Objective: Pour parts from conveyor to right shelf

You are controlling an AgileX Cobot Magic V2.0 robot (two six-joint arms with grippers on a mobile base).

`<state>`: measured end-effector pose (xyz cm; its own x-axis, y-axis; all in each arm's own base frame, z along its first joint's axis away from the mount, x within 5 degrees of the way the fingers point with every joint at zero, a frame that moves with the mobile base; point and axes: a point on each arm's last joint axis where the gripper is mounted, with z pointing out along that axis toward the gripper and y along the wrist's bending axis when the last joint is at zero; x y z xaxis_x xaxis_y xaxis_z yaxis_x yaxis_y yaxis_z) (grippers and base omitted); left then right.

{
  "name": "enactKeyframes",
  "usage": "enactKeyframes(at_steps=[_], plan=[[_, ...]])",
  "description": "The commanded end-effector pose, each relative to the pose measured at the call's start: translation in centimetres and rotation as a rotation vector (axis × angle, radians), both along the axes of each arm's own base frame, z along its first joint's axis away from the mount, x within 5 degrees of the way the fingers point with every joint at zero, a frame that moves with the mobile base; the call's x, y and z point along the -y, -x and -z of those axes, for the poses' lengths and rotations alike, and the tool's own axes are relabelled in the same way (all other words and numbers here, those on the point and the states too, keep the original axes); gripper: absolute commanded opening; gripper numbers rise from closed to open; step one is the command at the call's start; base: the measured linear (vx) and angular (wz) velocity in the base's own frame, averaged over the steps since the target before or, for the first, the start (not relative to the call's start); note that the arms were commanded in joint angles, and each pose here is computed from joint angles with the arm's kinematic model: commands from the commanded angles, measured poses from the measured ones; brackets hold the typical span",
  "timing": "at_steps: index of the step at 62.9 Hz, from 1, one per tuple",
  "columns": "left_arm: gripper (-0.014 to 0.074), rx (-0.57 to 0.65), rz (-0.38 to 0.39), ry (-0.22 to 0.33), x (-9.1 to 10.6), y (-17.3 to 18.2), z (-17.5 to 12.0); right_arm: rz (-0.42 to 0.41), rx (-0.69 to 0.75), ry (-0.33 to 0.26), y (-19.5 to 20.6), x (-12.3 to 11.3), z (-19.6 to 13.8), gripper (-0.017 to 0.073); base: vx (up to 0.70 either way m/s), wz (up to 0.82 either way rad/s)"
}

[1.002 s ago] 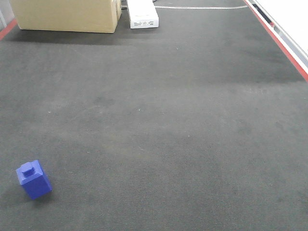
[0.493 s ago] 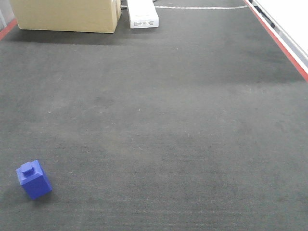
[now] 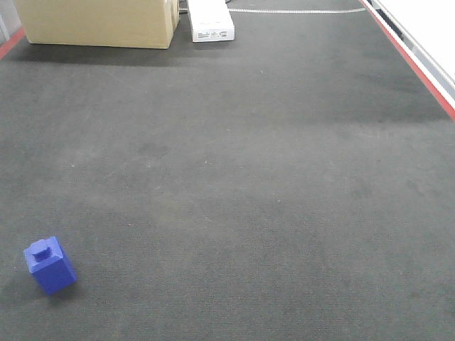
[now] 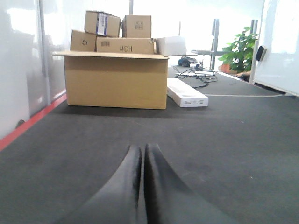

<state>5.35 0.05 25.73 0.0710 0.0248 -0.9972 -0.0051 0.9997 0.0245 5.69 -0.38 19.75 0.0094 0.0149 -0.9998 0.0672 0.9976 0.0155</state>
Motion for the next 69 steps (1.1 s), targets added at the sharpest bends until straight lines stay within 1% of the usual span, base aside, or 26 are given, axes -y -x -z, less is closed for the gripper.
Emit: enactKeyframes(at_steps=[1, 6, 10, 27, 32, 35, 38, 43, 49, 56, 59, 62, 66, 69], plan=[[-0.0006, -0.052, -0.006, -0.020, 0.0, -0.8, -3.5, 0.007, 0.069, 0.013, 0.1, 0.0, -0.2, -0.0009, 0.00, 0.00], [-0.0006, -0.154, -0.011, -0.019, -0.1, -1.7, -4.6, 0.007, 0.069, 0.013, 0.1, 0.0, -0.2, -0.0009, 0.00, 0.00], [-0.0006, -0.211, -0.013, -0.019, -0.1, -2.3, -4.8, 0.007, 0.069, 0.013, 0.1, 0.0, -0.2, -0.0009, 0.00, 0.00], [-0.0002, -0.314, -0.012, -0.018, -0.1, -4.3, -3.9, 0.007, 0.069, 0.013, 0.1, 0.0, -0.2, -0.0009, 0.00, 0.00], [0.0018, -0.347, -0.012, -0.012, -0.1, -4.8, -3.7, 0.007, 0.069, 0.013, 0.1, 0.0, -0.2, -0.0009, 0.00, 0.00], [0.0045, -0.368, -0.013, -0.012, -0.1, -5.1, -3.5, 0.007, 0.069, 0.013, 0.1, 0.0, -0.2, -0.0009, 0.00, 0.00], [0.0085, -0.380, -0.012, -0.015, -0.1, -5.3, -3.4, 0.007, 0.069, 0.013, 0.1, 0.0, -0.2, -0.0009, 0.00, 0.00], [0.0190, -0.393, -0.011, -0.017, -0.1, -5.7, -3.2, 0.007, 0.069, 0.013, 0.1, 0.0, -0.2, -0.0009, 0.00, 0.00], [0.0348, -0.409, -0.012, -0.017, -0.1, -5.9, -3.4, 0.007, 0.069, 0.013, 0.1, 0.0, -0.2, -0.0009, 0.00, 0.00], [0.0517, -0.432, -0.014, -0.023, -0.1, -6.2, -4.5, 0.007, 0.069, 0.013, 0.1, 0.0, -0.2, -0.0009, 0.00, 0.00], [0.0559, -0.457, -0.017, -0.023, -0.1, -6.4, -5.1, 0.007, 0.069, 0.013, 0.1, 0.0, -0.2, -0.0009, 0.00, 0.00], [0.0594, -0.505, -0.019, -0.022, -0.2, -6.9, -5.6, 0.007, 0.069, 0.013, 0.1, 0.0, -0.2, -0.0009, 0.00, 0.00], [0.0615, -0.575, -0.007, -0.002, 0.0, -7.7, -6.3, 0.007, 0.069, 0.013, 0.1, 0.0, -0.2, -0.0009, 0.00, 0.00], [0.0614, -0.621, 0.025, -0.015, 0.4, -8.3, -6.8, 0.007, 0.067, 0.013, 0.1, 0.0, -0.2, -0.0009, 0.00, 0.00]])
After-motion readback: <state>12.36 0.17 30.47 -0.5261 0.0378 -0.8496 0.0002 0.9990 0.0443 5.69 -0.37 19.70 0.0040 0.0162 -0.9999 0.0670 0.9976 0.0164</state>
